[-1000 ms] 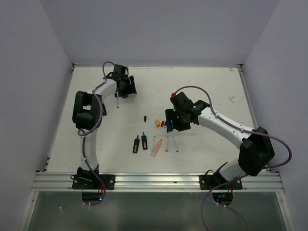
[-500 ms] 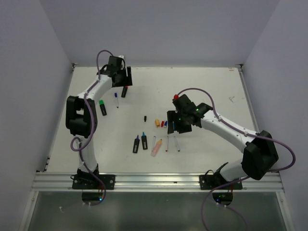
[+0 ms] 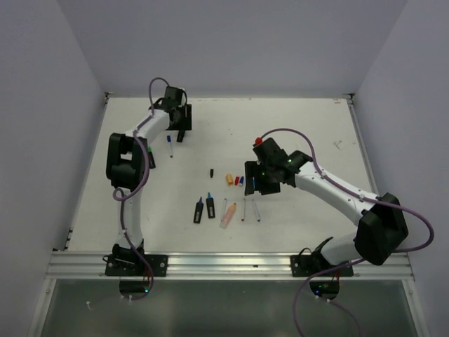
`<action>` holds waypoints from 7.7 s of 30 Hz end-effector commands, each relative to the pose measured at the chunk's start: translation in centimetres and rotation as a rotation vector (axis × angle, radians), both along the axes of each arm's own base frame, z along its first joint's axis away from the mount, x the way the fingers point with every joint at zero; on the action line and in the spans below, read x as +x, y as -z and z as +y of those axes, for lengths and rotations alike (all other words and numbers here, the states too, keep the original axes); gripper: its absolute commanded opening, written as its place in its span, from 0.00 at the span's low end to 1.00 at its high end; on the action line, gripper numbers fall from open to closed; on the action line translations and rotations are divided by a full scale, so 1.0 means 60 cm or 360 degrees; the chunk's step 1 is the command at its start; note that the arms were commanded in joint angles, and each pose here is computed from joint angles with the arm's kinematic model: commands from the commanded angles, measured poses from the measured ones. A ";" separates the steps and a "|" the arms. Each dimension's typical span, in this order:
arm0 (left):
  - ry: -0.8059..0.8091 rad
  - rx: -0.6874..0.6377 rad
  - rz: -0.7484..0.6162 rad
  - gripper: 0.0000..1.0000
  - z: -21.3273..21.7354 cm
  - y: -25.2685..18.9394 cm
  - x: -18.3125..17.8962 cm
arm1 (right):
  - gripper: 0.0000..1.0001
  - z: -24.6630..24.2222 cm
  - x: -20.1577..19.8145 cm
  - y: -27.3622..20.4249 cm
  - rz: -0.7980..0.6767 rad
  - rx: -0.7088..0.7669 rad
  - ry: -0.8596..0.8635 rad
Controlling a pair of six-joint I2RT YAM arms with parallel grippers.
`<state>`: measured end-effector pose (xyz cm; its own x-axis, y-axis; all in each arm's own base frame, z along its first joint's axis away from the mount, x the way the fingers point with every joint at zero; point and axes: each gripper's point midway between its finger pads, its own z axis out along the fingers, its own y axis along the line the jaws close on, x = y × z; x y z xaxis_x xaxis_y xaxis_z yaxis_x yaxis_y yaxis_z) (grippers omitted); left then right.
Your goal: Open the pen caps
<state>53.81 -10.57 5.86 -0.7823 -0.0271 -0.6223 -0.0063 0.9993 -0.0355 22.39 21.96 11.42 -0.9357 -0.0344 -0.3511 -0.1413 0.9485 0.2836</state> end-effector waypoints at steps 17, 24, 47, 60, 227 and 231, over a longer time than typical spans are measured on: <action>-0.0026 0.0056 0.0062 0.49 0.016 0.072 0.001 | 0.64 -0.009 0.004 -0.009 -0.0026 -0.0014 0.0037; -0.0021 0.0138 0.0138 0.41 0.017 0.111 -0.019 | 0.64 -0.012 0.004 -0.009 -0.0031 -0.0035 0.0030; 0.0140 -0.0198 0.0041 0.00 -0.078 -0.115 -0.177 | 0.64 0.040 0.042 -0.087 -0.0114 0.0113 -0.0110; 0.0398 -0.0528 0.0116 0.00 -0.159 -0.120 -0.372 | 0.68 0.103 0.102 -0.135 0.0000 0.0493 -0.0076; 0.0001 -0.0355 0.0128 0.68 -0.075 -0.070 -0.418 | 0.51 0.202 0.204 0.033 0.0262 0.0231 -0.0182; -0.0078 -0.0221 -0.0056 0.69 -0.042 -0.148 -0.327 | 0.53 0.193 0.209 -0.029 0.0154 0.0234 -0.0191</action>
<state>30.69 -16.20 12.09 -0.8096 -0.1797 -0.5587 -0.0059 0.9544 -0.2984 34.45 33.77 6.55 -0.9846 -0.0913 -0.1494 -0.1464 0.8975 0.4160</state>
